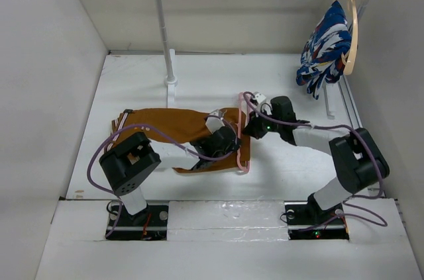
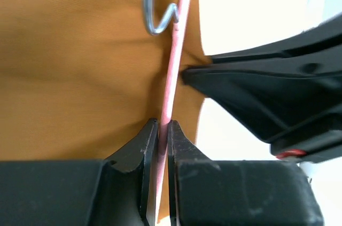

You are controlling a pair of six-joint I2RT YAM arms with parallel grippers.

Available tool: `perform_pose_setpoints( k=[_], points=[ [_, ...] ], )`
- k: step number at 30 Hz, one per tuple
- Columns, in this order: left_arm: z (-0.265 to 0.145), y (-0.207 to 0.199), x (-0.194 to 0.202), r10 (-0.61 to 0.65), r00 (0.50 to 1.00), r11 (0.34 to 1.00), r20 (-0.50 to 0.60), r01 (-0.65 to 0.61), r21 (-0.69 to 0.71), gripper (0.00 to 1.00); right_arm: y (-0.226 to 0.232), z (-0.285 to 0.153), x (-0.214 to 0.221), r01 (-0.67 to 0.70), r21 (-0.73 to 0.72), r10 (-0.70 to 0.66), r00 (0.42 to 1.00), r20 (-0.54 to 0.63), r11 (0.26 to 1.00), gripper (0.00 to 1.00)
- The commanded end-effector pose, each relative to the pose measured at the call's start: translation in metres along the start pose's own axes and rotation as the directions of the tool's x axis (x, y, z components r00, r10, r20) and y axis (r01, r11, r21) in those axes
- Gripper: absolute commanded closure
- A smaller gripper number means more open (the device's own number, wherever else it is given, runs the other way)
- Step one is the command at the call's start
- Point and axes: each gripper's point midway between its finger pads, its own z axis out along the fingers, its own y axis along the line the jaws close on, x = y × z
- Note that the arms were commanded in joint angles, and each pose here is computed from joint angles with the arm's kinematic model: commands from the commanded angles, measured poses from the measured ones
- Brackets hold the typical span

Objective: Place the trousers on the hanger

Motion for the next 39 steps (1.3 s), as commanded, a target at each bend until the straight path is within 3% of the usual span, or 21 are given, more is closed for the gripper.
perform_pose_setpoints(
  k=[1, 6, 16, 22, 27, 32, 34, 35, 36, 38, 39],
  points=[
    [-0.001, 0.045, -0.019, 0.094, 0.995, 0.982, 0.047, -0.085, -0.166, 1.0, -0.007, -0.033, -0.034, 0.005, 0.013, -0.006, 0.995, 0.095, 1.0, 1.0],
    [-0.005, 0.056, -0.021, 0.167, 0.986, 0.967, 0.023, -0.16, -0.199, 1.0, -0.031, -0.072, -0.051, -0.001, 0.091, -0.013, 0.989, 0.15, 0.996, 1.0],
    [-0.02, 0.092, -0.055, 0.218, 0.974, 0.92, 0.056, -0.186, -0.345, 1.0, -0.088, -0.13, -0.034, -0.066, 0.244, 0.032, 0.99, 0.14, 0.968, 1.0],
    [-0.034, 0.093, -0.057, 0.271, 0.962, 0.916, 0.036, -0.246, -0.318, 1.0, -0.107, -0.149, -0.024, -0.103, 0.294, 0.057, 0.985, 0.162, 0.95, 1.0],
    [-0.043, 0.088, -0.056, 0.364, 0.931, 0.896, -0.013, -0.354, -0.267, 1.0, -0.122, -0.138, -0.031, -0.107, 0.27, 0.065, 0.985, 0.158, 0.957, 1.0],
    [-0.049, 0.074, -0.042, 0.499, 0.862, 0.841, -0.09, -0.506, -0.191, 1.0, -0.131, -0.12, -0.037, -0.086, 0.241, 0.057, 0.99, 0.126, 0.967, 1.0],
    [-0.05, 0.074, -0.036, 0.52, 0.847, 0.829, -0.109, -0.531, -0.176, 1.0, -0.129, -0.113, -0.038, -0.07, 0.24, 0.045, 0.993, 0.105, 0.968, 0.89],
    [-0.049, 0.073, -0.037, 0.53, 0.841, 0.823, -0.108, -0.541, -0.176, 1.0, -0.125, -0.111, -0.037, -0.068, 0.234, 0.048, 0.995, 0.091, 0.97, 0.62],
    [-0.048, 0.075, -0.038, 0.53, 0.841, 0.82, -0.106, -0.54, -0.188, 1.0, -0.119, -0.106, -0.034, -0.061, 0.23, 0.047, 0.997, 0.065, 0.971, 0.46],
    [-0.045, 0.075, -0.04, 0.511, 0.853, 0.824, -0.11, -0.522, -0.222, 1.0, -0.1, -0.106, -0.02, -0.062, 0.206, 0.06, 0.998, 0.015, 0.977, 0.22],
    [-0.044, 0.074, -0.039, 0.503, 0.857, 0.828, -0.11, -0.515, -0.224, 1.0, -0.09, -0.104, -0.011, -0.056, 0.201, 0.06, 0.998, -0.017, 0.978, 0.2]
  ],
)
